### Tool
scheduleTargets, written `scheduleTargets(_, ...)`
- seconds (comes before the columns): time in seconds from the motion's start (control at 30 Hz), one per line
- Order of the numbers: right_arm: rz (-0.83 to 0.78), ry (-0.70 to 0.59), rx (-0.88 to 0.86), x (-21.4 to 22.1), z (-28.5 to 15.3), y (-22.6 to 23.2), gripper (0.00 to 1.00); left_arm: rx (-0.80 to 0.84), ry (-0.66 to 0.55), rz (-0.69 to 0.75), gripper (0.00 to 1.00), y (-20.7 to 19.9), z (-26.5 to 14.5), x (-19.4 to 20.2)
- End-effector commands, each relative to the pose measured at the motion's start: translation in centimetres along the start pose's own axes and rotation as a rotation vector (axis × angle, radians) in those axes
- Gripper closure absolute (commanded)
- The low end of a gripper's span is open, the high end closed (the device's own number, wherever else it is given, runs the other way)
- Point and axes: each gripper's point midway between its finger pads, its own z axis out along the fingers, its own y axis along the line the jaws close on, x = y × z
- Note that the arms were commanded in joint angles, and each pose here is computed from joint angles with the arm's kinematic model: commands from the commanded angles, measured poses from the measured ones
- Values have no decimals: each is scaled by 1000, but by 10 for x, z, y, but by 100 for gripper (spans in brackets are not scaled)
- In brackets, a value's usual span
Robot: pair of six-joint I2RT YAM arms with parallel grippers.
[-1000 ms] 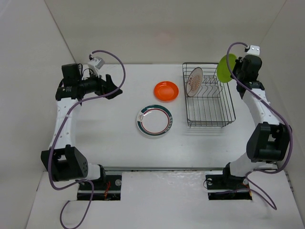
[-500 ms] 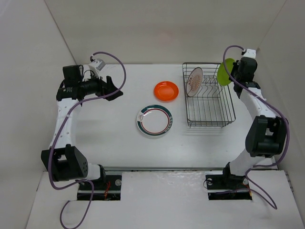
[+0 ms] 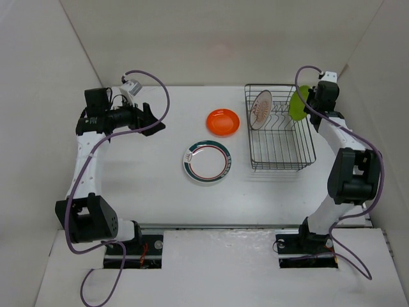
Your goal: Load the plates into the dish rack
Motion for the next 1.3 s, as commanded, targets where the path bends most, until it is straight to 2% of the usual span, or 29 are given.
scheduleTargets(0.0, 14, -82, 16, -22, 1, -5, 100, 40, -7, 22, 0, -7, 0, 0)
scheduleTargets(0.47, 8, -3, 2, 4, 13, -1, 100, 54, 6, 26, 0, -7, 1, 4)
scheduleTargets(0.57, 9, -4, 2, 1, 12, -1, 93, 64, 9, 18, 0, -6, 3, 6)
scheduleTargets(0.6, 9, -4, 2, 1, 12, -1, 84, 65, 13, 21, 0, -7, 3, 7)
scheduleTargets(0.7, 7, 5, 2, 3, 14, -1, 83, 65, 13, 21, 0, -7, 3, 7)
scheduleTargets(0.8, 7, 5, -8, 3, 14, 1, 65, 65, 13, 21, 0, -7, 3, 7)
scheduleTargets(0.93, 1, 14, -16, 5, 13, 6, 62, 66, 19, 13, 0, -5, 5, 9)
scheduleTargets(1.07, 10, -4, -26, -3, 10, 11, 48, 66, 19, 13, 0, -5, 5, 9)
scheduleTargets(1.17, 21, -13, -16, -11, 3, 9, 43, 58, 26, 6, 0, -1, 6, 11)
scheduleTargets(1.2, 21, -13, -16, -11, 3, 9, 32, 59, 31, -1, 0, 1, 8, 13)
scheduleTargets(1.23, 22, -16, -2, -14, 0, 6, 30, 58, 26, 6, 0, 1, 7, 9)
scheduleTargets(1.27, 22, -17, 10, -16, -1, 3, 20, 58, 26, 6, 0, 1, 7, 9)
